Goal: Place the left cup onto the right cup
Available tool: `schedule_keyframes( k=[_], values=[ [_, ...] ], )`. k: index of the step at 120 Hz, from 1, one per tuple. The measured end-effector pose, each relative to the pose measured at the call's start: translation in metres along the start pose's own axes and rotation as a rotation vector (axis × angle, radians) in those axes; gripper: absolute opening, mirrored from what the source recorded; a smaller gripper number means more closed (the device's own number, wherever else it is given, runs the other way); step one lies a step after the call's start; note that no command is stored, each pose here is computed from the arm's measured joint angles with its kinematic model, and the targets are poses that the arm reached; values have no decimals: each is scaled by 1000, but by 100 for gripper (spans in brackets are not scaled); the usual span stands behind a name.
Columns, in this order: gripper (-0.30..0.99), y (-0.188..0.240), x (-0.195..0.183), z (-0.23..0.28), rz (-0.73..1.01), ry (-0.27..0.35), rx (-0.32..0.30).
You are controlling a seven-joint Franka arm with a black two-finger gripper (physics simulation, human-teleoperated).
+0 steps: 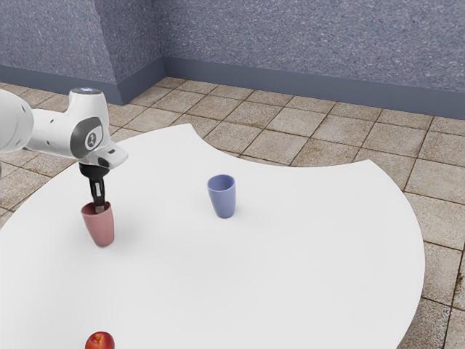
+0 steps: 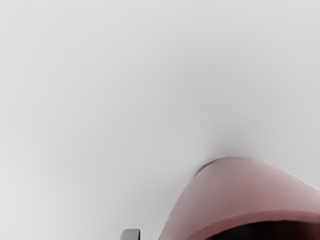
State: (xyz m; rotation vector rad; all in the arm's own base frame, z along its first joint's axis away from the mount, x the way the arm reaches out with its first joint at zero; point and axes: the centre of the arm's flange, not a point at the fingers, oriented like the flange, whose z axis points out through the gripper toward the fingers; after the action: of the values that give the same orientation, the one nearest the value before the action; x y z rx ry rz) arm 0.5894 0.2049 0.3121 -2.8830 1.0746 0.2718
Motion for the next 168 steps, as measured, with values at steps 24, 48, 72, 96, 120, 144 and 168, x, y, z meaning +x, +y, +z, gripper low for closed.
schedule_keyframes(
  k=[24, 48, 72, 96, 120, 144, 168],
  values=[
    [-6, 1, 1, -15, -15, 50, 1],
    [-8, 2, 12, -75, 2, 107, 67],
    [-9, 8, 42, -133, 54, 128, 129],
    [-9, 26, 79, -180, 122, 147, 195],
    [-9, 34, 127, -215, 176, 152, 261],
    [-9, 63, 172, -217, 247, 150, 273],
    [-9, 78, 200, -212, 284, 155, 290]
  ],
)
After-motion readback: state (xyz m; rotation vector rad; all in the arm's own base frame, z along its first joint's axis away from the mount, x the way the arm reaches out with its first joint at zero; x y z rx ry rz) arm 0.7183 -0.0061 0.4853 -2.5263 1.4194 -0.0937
